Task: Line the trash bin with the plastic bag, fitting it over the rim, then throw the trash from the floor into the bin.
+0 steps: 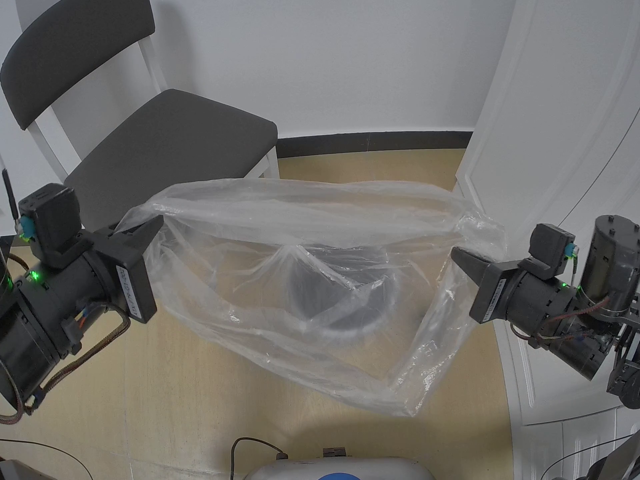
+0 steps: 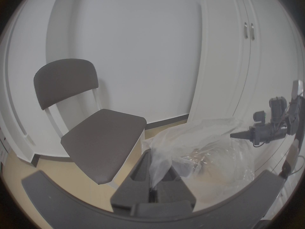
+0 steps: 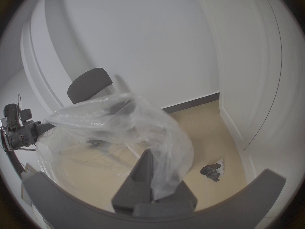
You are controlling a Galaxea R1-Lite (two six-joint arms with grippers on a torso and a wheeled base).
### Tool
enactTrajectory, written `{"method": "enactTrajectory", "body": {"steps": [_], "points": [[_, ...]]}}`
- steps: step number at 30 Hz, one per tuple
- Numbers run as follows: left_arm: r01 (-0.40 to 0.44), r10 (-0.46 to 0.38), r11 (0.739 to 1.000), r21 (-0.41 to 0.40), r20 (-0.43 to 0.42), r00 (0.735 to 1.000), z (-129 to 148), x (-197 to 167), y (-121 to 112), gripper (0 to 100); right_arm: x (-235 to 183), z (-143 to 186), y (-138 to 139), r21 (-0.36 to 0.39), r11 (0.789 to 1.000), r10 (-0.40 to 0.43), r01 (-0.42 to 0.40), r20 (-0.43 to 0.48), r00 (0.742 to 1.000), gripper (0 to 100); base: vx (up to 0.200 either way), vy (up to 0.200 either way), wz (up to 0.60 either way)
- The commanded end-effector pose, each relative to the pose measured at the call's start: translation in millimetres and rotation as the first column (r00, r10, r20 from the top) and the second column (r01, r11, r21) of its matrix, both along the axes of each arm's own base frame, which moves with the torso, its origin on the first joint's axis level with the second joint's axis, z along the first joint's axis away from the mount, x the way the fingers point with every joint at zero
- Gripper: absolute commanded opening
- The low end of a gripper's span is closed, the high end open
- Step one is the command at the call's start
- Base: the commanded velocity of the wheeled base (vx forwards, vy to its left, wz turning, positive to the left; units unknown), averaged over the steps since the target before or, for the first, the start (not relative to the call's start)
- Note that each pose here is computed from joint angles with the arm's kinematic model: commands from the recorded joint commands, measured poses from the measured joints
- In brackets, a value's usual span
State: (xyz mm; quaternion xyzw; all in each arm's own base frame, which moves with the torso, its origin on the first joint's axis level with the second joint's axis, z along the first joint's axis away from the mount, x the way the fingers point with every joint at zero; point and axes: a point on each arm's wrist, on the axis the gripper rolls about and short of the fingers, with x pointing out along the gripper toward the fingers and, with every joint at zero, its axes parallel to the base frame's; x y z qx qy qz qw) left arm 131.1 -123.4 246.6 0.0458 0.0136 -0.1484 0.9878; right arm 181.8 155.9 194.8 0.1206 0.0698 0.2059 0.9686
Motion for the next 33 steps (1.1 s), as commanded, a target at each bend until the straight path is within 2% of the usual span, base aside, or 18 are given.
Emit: {"method": "enactTrajectory", "body": {"steps": [1, 9, 23, 33], "points": [[-0.005, 0.005, 0.999, -0.043, 0.005, 1.000, 1, -8, 9, 0, -12, 8, -8, 0.010, 1.000, 0.010, -0.010, 0.032, 0.999, 0, 0.000, 0.000, 0.00], [-0.003, 0.002, 0.999, -0.037, -0.010, 1.000, -9, -14, 16, 0, -21, 11, -9, -0.015, 1.000, 0.027, -0.026, 0.024, 0.999, 0, 0.000, 0.000, 0.00], [0.001, 0.001, 0.997, -0.072, 0.029, 1.000, 0, -26, 29, 0, -35, 17, -22, -0.067, 0.997, 0.040, -0.034, 0.086, 0.996, 0, 0.000, 0.000, 0.00], [0.001, 0.003, 0.996, -0.091, 0.046, 0.999, 3, -32, 35, 0, -46, 22, -31, -0.101, 0.994, 0.045, -0.036, 0.090, 0.995, 0, 0.000, 0.000, 0.00]]}}
